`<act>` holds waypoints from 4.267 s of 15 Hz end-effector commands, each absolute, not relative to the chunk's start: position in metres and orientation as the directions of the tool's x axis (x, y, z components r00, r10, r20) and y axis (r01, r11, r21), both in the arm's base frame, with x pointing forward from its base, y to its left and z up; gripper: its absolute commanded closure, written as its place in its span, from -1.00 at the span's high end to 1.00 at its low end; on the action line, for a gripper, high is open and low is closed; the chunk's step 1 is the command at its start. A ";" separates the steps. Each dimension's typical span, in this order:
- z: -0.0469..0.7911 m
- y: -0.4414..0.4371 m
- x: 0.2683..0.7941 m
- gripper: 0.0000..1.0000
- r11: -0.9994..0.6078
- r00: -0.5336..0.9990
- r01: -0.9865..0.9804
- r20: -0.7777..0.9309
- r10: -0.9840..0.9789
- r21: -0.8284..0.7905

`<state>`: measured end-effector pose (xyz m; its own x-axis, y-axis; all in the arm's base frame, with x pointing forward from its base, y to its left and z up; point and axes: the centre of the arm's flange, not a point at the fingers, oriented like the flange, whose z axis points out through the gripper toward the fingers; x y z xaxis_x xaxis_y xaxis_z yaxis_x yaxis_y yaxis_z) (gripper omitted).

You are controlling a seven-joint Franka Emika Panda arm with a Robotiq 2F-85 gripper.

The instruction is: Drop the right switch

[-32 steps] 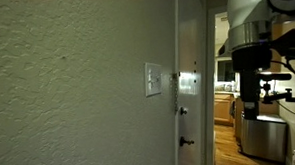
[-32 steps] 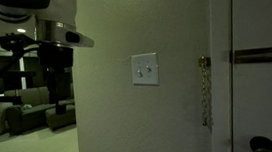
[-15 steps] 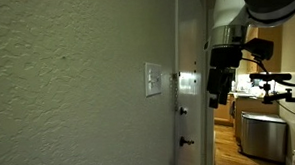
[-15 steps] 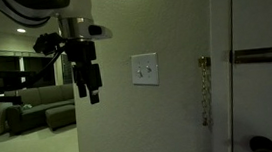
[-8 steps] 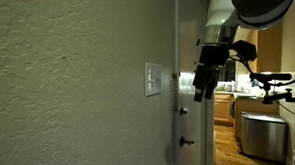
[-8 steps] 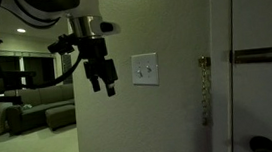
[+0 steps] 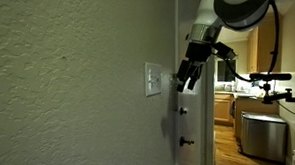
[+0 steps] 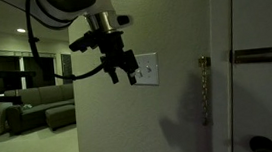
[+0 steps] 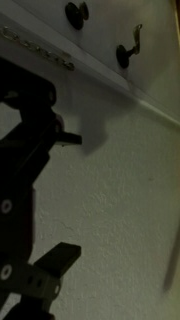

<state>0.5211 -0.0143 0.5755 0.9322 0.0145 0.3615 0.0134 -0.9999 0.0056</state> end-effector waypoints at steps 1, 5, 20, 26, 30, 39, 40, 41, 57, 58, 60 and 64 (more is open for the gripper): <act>0.593 -0.022 0.541 1.00 -0.999 0.902 0.018 0.431 0.034 0.043; 0.607 -0.022 0.556 0.79 -0.998 0.875 0.014 0.483 0.039 0.056; 0.641 -0.016 0.578 -0.91 -0.998 0.823 0.019 0.566 0.048 0.057; 0.636 -0.013 0.591 -0.84 -0.998 0.829 0.025 0.557 0.050 0.052; 0.633 -0.013 0.596 -0.88 -0.999 0.835 0.023 0.548 0.046 0.049; 0.607 -0.013 0.586 -0.87 -0.999 0.863 0.030 0.504 0.044 0.037; 0.604 -0.013 0.585 -0.86 -0.999 0.866 0.029 0.498 0.043 0.036; 0.601 -0.013 0.583 -0.86 -0.999 0.869 0.029 0.493 0.043 0.036; 0.544 0.005 0.504 0.50 -0.997 0.965 0.070 0.251 0.075 0.030; 0.539 0.004 0.498 0.62 -0.997 0.971 0.068 0.226 0.072 0.027; 0.531 0.003 0.486 0.88 -0.998 0.982 0.062 0.180 0.065 0.023; 0.522 0.005 0.469 1.00 -0.998 0.991 0.060 0.117 0.062 0.023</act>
<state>0.4998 0.0041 0.5229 0.9862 0.0731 0.1484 0.0696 -0.9972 0.0285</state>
